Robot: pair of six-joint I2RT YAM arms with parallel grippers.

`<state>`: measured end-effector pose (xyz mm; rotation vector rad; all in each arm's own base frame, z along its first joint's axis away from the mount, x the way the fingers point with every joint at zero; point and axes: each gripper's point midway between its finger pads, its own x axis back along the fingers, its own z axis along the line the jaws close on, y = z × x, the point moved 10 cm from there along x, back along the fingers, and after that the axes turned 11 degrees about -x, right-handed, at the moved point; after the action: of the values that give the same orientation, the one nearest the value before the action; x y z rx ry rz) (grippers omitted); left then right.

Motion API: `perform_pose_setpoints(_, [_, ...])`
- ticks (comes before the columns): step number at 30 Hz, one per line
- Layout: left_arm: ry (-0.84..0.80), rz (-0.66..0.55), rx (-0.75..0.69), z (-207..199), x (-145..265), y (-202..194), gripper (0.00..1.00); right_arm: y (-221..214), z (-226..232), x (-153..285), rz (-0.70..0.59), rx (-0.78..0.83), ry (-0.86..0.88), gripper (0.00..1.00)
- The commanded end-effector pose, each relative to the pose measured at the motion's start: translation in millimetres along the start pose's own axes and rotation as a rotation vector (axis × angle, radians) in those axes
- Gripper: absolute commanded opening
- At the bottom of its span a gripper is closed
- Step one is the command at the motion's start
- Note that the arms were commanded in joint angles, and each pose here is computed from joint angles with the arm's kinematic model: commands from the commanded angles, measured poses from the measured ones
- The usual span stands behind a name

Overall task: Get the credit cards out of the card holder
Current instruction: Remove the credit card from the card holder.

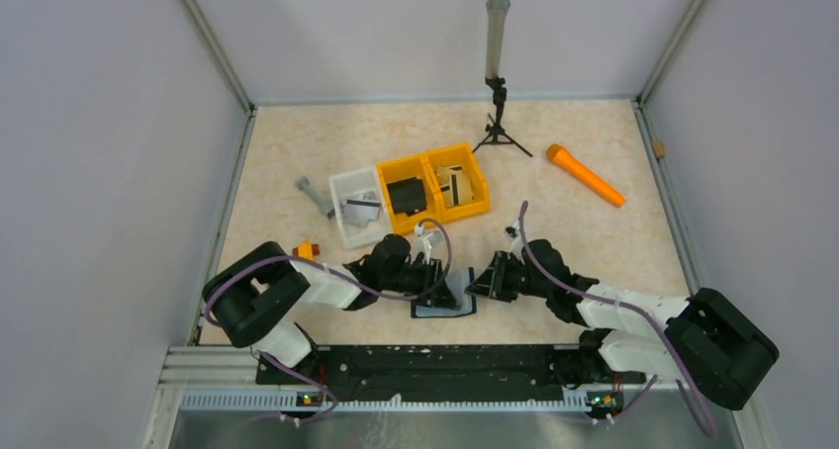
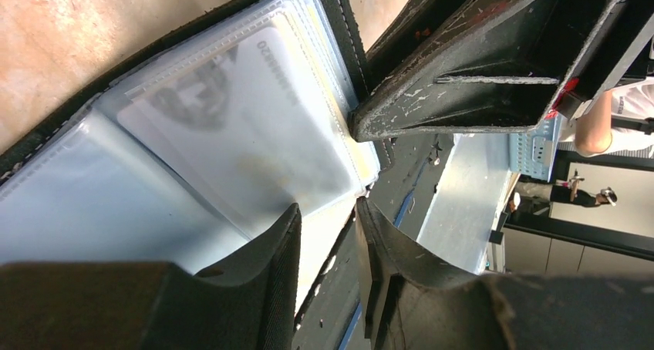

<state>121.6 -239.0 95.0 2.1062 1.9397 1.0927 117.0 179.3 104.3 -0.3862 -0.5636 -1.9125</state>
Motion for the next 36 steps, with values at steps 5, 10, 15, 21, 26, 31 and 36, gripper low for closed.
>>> perform_pose_setpoints(5, [-0.015, -0.036, -0.056, -5.6, 7.0, 5.0, 0.35, 9.7, 27.7, 4.6, -0.060, 0.046, 0.100, 0.07])
perform_pose_setpoints(10, [0.027, -0.054, -0.083, -14.2, 18.2, 9.9, 0.44, 15.5, 39.4, 16.4, -0.077, 0.108, 0.049, 0.03])
perform_pose_setpoints(15, [0.142, -0.094, -0.103, -16.8, 36.3, 8.5, 0.65, 29.4, 59.1, 38.3, -0.107, 0.238, -0.092, 0.00])
perform_pose_setpoints(21, [0.128, -0.079, -0.087, -12.1, 32.6, 4.0, 0.88, 29.5, 58.4, 37.7, -0.102, 0.251, -0.094, 0.00])
perform_pose_setpoints(26, [0.122, -0.110, -0.071, -10.3, 27.8, 6.7, 0.94, 29.1, 56.8, 35.4, -0.091, 0.247, -0.103, 0.00])
perform_pose_setpoints(31, [0.195, -0.162, -0.070, -9.9, 38.8, 6.6, 0.97, 29.0, 53.0, 36.9, -0.105, 0.250, -0.124, 0.00])
perform_pose_setpoints(36, [0.241, -0.174, -0.084, -14.4, 47.7, 9.7, 0.99, 31.5, 55.0, 35.4, -0.104, 0.267, -0.145, 0.00])
